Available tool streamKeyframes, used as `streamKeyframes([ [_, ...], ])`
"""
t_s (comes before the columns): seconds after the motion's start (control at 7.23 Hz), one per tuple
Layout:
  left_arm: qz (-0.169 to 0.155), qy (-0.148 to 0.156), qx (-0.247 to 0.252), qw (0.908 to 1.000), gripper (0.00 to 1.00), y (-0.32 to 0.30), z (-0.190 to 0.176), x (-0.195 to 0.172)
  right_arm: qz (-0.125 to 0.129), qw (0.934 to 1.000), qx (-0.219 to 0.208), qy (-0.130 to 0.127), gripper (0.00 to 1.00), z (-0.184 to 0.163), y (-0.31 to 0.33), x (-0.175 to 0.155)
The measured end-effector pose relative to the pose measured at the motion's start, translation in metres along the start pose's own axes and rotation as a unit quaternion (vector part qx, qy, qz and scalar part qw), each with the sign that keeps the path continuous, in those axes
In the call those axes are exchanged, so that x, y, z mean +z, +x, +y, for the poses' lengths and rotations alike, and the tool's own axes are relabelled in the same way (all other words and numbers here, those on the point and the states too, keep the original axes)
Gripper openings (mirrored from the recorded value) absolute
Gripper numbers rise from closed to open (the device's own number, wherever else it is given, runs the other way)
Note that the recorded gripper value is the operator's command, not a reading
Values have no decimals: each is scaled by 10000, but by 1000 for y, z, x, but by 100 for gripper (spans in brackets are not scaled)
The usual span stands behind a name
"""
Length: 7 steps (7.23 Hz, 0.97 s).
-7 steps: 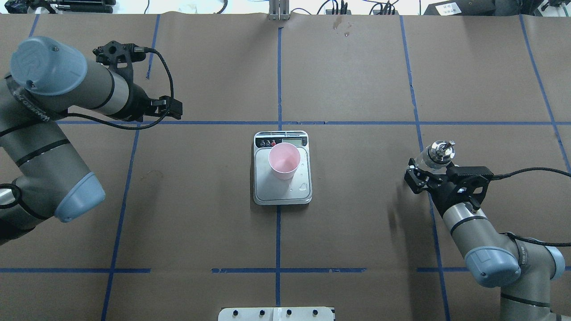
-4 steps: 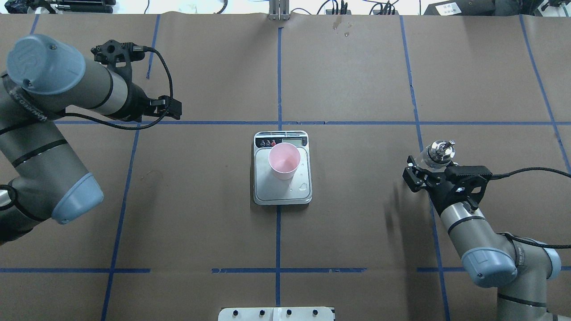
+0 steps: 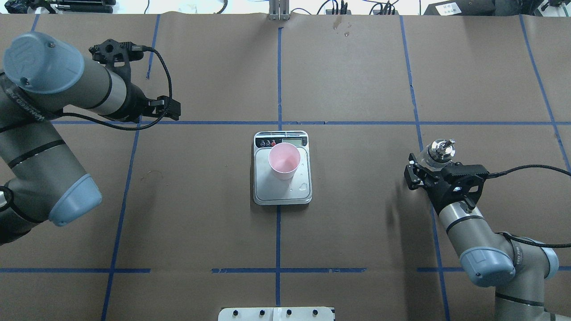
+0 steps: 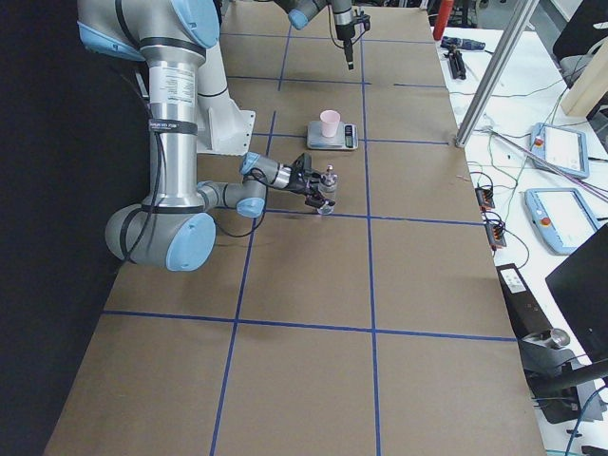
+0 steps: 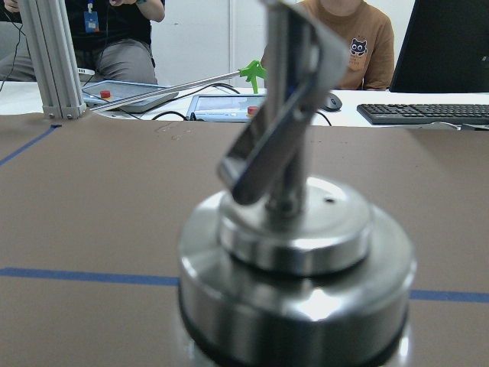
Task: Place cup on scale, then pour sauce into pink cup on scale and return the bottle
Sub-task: 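Carry the bottle with the right gripper over the pink cup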
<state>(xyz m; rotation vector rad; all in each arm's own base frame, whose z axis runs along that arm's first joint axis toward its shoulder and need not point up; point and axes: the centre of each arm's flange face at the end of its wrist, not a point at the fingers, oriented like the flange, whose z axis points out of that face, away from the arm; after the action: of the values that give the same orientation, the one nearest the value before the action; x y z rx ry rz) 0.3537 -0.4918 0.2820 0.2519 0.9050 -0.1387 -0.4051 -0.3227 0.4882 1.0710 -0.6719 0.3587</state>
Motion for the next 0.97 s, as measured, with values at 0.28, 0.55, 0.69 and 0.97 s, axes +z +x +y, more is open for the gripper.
streamKeyframes([
  [0.28, 9, 2, 5, 10000, 100, 1, 0, -1, -164, 9986, -502, 83, 0, -18, -9, -9],
  [0.55, 17, 7, 9, 10000, 100, 1, 1, -3, -217, 9971, -723, 71, 0, -33, -18, -13],
  [0.69, 23, 12, 7, 10000, 100, 2, 1, -4, -162, 9956, -925, -31, 0, -43, -33, -16],
  [0.97, 39, 21, 9, 10000, 100, 2, 1, -7, 125, 9897, -1397, -296, 0, -72, -95, -16],
])
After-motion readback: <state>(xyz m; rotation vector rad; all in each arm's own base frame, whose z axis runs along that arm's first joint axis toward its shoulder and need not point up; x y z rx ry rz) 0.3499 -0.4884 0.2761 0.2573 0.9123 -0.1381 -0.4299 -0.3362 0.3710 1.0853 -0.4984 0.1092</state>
